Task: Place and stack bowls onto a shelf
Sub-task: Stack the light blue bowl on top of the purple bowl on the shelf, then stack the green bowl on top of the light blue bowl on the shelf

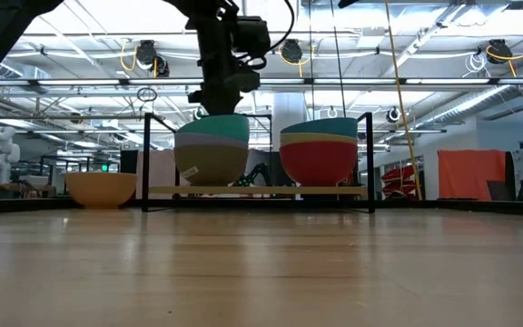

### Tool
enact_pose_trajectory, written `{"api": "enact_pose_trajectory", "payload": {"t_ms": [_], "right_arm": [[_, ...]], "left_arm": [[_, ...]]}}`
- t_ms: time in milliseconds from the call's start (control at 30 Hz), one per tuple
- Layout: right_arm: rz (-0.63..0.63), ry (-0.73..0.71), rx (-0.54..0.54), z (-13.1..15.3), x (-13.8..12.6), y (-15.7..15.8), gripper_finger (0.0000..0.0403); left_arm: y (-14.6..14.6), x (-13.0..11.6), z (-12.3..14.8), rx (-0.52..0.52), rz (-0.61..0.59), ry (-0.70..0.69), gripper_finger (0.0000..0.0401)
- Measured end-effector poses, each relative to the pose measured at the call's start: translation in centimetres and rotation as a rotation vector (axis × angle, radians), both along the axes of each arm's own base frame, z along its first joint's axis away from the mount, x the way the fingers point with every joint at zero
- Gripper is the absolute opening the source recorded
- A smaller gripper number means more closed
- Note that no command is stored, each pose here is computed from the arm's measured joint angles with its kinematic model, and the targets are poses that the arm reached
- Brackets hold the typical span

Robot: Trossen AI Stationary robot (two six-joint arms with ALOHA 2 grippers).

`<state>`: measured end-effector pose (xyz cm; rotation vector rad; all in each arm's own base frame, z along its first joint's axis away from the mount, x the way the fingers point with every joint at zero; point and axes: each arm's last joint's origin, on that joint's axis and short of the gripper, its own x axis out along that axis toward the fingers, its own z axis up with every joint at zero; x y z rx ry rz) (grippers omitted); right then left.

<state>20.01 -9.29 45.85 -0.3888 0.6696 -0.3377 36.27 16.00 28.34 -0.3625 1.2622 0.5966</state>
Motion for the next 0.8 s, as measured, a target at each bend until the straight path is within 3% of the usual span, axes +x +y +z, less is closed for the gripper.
{"api": "enact_pose_trajectory", "payload": {"t_ms": [200,333,433,600,800], "right_arm": [[-0.002,-0.003,0.003,0.0,0.0,0.0,0.0000],[-0.006,-0.008,0.015,-0.1,0.3,-0.1,0.0000],[-0.006,-0.006,0.017,-0.2,0.4,-0.1,0.0000],[0.000,0.023,0.022,-0.4,0.4,-0.2,0.0000],[0.062,0.065,0.030,-0.9,1.2,0.9,0.0000]], "left_arm": [[-0.6,-1.4,3.5,0.034,-0.003,-0.073,0.0000],[-1.6,-3.6,7.0,0.059,0.002,-0.125,0.0001],[-3.0,-5.8,8.6,0.035,0.040,-0.089,0.0001],[-5.4,-8.6,10.0,-0.015,0.105,0.020,0.0001],[-9.4,-10.0,11.9,-0.058,0.049,-0.079,0.0001]]}}
